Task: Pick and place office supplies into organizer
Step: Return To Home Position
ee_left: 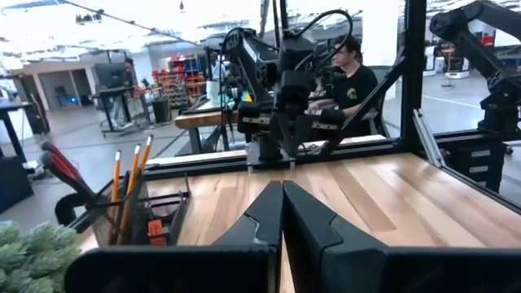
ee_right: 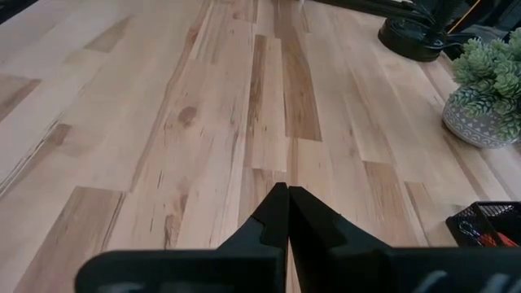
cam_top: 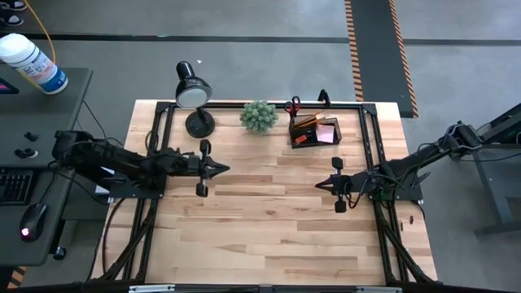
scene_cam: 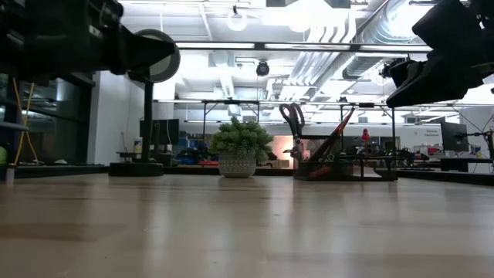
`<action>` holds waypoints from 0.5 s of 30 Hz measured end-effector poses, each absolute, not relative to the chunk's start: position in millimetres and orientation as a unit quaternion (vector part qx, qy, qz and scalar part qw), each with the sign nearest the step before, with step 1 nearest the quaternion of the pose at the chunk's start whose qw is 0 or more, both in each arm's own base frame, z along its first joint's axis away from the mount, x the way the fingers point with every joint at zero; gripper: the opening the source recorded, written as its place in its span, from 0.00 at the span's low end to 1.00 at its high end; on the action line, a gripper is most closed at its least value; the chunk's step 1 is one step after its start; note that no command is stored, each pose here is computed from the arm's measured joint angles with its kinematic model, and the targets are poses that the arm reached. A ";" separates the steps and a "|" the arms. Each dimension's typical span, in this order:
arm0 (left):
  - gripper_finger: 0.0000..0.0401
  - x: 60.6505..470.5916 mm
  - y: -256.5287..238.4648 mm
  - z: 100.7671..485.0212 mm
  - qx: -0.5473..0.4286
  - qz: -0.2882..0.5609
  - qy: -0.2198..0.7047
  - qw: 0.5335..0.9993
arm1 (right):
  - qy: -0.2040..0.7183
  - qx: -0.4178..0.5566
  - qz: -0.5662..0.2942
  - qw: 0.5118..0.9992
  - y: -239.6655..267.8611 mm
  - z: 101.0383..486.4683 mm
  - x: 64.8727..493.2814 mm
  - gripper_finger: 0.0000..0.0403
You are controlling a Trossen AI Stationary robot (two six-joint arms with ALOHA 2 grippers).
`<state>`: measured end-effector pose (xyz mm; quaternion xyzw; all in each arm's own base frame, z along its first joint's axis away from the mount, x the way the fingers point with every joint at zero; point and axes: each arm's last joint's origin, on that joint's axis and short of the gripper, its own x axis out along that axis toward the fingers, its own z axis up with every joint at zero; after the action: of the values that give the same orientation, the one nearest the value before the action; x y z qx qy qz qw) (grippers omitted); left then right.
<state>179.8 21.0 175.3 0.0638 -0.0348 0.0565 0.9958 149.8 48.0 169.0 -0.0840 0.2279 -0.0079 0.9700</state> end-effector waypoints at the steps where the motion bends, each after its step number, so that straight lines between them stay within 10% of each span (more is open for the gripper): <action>1: 0.00 177.2 20.6 174.3 0.066 0.056 -0.036 0.996 | 0.228 -0.084 -0.008 0.970 48.0 169.0 149.9 0.00; 15: 0.00 153.1 18.3 168.0 0.079 0.065 -0.059 0.993 | 0.228 -0.084 -0.008 0.970 48.0 169.0 149.8 0.00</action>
<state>153.1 18.3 168.0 0.0787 -0.0587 0.0654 0.9930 149.8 48.0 169.0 -0.0841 0.2278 -0.0083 0.9700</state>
